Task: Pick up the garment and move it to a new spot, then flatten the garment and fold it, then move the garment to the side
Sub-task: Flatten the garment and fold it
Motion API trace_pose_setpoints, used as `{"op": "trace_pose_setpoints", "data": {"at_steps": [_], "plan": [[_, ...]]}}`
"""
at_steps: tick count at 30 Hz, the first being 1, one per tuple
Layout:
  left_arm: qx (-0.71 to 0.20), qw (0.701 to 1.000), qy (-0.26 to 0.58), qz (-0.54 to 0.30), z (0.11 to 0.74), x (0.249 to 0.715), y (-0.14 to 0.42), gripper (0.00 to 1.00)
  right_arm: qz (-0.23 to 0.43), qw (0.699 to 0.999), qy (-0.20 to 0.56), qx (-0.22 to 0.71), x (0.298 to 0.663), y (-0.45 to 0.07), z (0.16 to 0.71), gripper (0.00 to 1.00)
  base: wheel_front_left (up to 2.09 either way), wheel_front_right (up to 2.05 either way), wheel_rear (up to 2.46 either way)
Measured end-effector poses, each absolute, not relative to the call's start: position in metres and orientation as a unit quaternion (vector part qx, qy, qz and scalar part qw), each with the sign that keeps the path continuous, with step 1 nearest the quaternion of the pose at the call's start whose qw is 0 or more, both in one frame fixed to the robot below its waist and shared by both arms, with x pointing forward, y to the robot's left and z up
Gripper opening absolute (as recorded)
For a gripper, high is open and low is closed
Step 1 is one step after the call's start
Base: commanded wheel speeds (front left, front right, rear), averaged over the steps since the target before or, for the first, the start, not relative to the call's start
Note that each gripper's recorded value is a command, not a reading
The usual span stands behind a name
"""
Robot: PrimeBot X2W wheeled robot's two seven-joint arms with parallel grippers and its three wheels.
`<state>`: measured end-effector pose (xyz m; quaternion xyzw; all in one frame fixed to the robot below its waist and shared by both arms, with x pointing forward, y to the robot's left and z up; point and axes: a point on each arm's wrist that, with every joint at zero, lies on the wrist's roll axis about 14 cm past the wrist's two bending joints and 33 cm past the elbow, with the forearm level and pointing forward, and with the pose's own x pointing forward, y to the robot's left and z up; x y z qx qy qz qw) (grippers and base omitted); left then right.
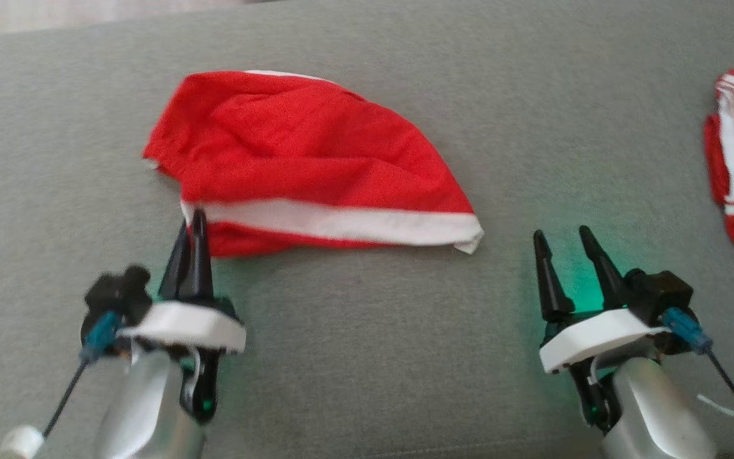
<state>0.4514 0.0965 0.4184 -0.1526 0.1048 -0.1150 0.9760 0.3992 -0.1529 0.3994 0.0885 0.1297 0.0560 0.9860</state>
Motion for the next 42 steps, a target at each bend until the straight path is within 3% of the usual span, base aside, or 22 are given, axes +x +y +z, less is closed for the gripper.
{"op": "trace_pose_setpoints", "data": {"at_steps": [10,11,12,13,19,29,42], "plan": [[-0.138,0.981,0.127,-0.050,0.404,0.418,0.144,0.00,0.117,0.982,0.119,0.093,0.401,-0.112,0.411,1.00,0.00,0.00,0.00],[-0.134,0.981,0.129,-0.045,0.403,0.416,0.147,0.24,0.120,0.981,0.121,0.092,0.400,-0.110,0.410,1.00,0.00,0.00,0.00],[-0.131,0.982,0.132,-0.041,0.401,0.415,0.150,0.54,0.125,0.980,0.123,0.090,0.398,-0.107,0.409,1.00,0.00,0.00,0.00],[-0.127,0.982,0.134,-0.038,0.400,0.414,0.151,1.00,0.128,0.979,0.127,0.090,0.396,-0.105,0.407,1.00,0.00,0.00,0.00],[-0.114,0.984,0.133,-0.022,0.400,0.413,0.160,1.00,0.145,0.974,0.152,0.086,0.382,-0.094,0.393,1.00,0.00,0.00,0.00],[-0.038,0.995,0.094,-0.012,0.423,0.392,0.168,1.00,0.125,0.984,0.094,0.083,0.384,-0.110,0.428,1.00,0.00,0.00,0.00],[-0.021,0.995,0.095,-0.031,0.423,0.357,0.152,1.00,0.102,0.986,0.100,0.087,0.353,-0.123,0.425,1.00,0.00,0.00,0.00]]}}
